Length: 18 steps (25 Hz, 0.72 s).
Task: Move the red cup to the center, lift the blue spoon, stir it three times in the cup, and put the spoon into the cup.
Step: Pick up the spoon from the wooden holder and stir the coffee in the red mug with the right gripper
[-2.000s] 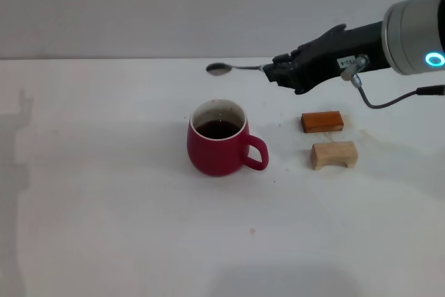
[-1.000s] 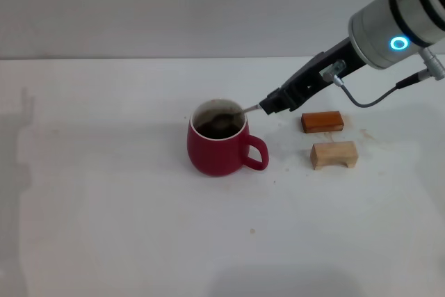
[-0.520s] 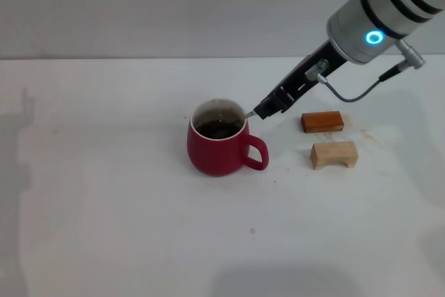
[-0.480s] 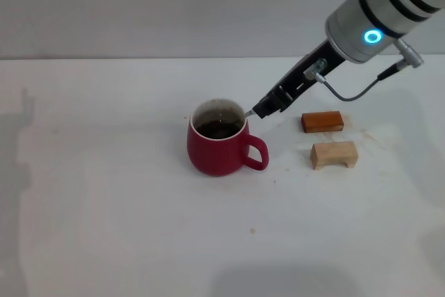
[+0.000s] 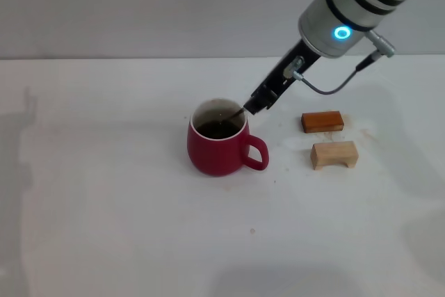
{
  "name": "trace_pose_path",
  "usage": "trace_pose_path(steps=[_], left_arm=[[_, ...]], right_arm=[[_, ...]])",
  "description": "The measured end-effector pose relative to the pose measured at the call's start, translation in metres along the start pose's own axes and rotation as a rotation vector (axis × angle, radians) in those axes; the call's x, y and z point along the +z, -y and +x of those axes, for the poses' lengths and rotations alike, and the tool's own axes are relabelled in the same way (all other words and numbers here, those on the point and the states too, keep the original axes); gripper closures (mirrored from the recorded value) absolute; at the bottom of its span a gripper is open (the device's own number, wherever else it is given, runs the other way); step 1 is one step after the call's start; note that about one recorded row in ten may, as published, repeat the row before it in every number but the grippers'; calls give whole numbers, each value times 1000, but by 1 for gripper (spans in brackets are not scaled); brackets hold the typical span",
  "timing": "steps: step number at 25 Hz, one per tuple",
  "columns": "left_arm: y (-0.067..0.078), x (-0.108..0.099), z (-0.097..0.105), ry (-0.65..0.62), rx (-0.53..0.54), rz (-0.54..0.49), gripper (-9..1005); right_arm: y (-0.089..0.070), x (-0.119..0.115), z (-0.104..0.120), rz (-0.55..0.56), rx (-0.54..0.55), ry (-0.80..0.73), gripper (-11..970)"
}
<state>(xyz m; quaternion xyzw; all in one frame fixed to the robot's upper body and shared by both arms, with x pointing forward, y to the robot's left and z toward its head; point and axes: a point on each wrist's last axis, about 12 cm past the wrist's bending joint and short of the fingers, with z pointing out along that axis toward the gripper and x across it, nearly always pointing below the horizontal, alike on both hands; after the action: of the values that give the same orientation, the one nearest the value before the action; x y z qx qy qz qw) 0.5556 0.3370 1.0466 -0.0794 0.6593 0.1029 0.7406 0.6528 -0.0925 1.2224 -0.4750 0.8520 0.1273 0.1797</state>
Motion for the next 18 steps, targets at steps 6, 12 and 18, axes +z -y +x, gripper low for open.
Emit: trace_pose_path(steps=[6, 12, 18], left_arm=[[1, 0, 0, 1, -11, 4, 247], [0, -1, 0, 1, -35, 3, 247], [0, -2, 1, -1, -36, 2, 247]], right_arm=[[-4, 2, -11, 38, -52, -25, 819], [-4, 3, -10, 47, -62, -42, 819], [-7, 2, -5, 18, -81, -78, 819]])
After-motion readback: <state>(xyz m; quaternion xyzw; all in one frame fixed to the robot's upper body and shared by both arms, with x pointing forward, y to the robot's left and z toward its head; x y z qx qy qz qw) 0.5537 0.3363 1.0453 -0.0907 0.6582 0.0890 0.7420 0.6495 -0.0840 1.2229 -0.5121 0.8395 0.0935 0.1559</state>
